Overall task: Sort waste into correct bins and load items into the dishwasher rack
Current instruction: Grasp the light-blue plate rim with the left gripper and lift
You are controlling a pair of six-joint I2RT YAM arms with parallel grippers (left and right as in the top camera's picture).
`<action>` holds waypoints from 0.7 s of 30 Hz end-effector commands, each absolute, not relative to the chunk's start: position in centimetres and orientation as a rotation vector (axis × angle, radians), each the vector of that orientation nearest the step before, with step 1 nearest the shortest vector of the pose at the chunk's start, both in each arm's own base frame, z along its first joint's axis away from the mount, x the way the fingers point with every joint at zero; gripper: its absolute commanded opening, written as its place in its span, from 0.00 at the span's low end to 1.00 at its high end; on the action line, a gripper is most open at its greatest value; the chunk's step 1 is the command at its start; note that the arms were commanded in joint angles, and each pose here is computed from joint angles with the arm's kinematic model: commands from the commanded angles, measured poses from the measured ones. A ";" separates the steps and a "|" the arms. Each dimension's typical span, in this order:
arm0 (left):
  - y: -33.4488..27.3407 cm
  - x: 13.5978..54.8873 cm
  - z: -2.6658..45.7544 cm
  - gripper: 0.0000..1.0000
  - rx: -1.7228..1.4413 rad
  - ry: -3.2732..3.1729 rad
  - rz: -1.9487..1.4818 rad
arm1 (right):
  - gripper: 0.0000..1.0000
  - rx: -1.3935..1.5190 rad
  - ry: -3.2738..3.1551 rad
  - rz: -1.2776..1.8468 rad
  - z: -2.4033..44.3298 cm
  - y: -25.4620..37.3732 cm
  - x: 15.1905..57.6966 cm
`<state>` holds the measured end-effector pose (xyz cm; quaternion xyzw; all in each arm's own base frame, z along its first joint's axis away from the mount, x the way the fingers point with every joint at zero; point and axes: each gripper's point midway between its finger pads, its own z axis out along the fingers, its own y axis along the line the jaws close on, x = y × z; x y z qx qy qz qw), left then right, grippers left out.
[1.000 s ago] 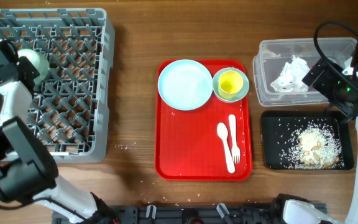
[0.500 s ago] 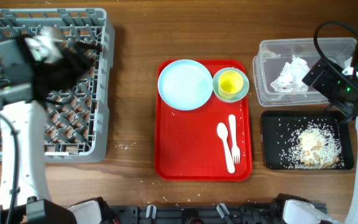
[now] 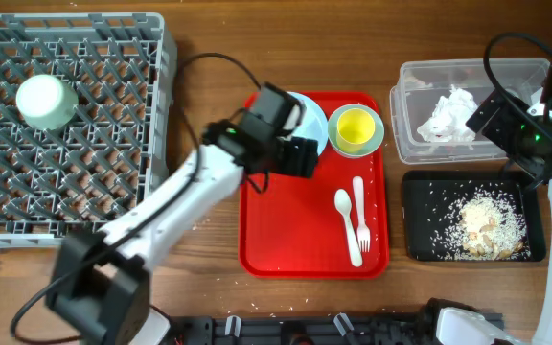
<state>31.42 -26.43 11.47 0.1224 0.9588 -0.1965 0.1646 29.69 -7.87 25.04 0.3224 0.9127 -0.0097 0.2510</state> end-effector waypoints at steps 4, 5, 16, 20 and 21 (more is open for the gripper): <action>-24.2 35.2 6.2 0.63 0.295 2.674 -0.114 | 1.00 0.876 2.465 -0.015 25.6 -7.8 29.8; -24.2 35.4 5.6 0.65 0.293 2.679 -0.109 | 1.00 0.876 2.465 -0.015 25.6 -7.8 29.8; -24.8 34.2 2.3 0.58 0.329 2.774 -0.137 | 1.00 0.876 2.465 -0.015 25.6 -7.8 29.8; -24.7 34.2 1.2 0.32 0.327 2.766 -0.142 | 1.00 0.876 2.465 -0.015 25.6 -7.8 29.8; -24.7 34.3 0.9 0.25 0.325 2.765 -0.143 | 1.00 0.876 2.465 -0.015 25.6 -7.8 29.8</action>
